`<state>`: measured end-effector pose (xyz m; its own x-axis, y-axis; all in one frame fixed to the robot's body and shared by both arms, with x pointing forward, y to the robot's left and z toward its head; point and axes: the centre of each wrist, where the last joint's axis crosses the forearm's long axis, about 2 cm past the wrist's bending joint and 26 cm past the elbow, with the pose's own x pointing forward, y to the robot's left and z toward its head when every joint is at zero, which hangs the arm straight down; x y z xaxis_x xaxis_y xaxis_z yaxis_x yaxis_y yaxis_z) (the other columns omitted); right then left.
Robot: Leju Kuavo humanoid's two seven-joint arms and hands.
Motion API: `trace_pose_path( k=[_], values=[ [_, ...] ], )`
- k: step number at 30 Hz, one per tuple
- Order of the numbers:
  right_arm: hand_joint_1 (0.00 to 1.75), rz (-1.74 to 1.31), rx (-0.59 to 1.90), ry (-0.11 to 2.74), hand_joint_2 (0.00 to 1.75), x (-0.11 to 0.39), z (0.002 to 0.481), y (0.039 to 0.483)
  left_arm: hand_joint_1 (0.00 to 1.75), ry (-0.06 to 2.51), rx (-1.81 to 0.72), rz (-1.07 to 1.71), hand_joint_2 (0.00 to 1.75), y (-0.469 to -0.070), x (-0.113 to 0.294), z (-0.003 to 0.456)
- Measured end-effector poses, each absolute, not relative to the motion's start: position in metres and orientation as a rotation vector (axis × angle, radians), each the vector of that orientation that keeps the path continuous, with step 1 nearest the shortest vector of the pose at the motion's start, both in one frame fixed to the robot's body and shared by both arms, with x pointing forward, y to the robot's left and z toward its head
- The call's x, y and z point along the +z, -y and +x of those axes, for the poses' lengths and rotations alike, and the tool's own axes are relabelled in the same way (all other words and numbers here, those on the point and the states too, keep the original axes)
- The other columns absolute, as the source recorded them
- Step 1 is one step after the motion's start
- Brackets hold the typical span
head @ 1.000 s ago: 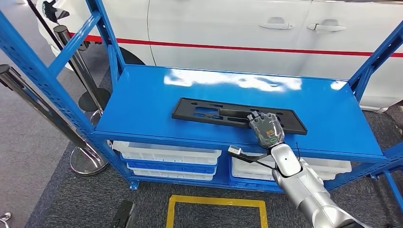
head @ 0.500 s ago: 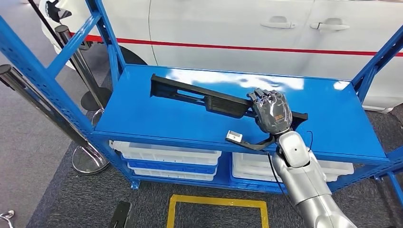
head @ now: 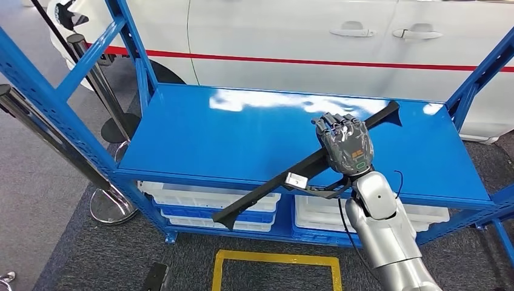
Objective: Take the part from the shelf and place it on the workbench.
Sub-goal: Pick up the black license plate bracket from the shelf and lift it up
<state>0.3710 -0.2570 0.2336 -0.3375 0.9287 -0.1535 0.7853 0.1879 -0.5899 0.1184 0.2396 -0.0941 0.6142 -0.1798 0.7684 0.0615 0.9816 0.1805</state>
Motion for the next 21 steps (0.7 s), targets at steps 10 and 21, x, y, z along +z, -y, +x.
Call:
trace_pose_path(
  k=[10,21],
  values=[
    [1.75,-1.594,0.608,2.414,1.75,0.266,0.373,0.261,0.00,0.915,-0.112,0.154,0.00,-0.240,-0.097,0.106],
    [1.75,-1.572,0.470,2.462,1.75,0.275,0.367,0.256,0.00,0.911,-0.103,0.122,0.00,-0.240,-0.098,0.104]
  ],
)
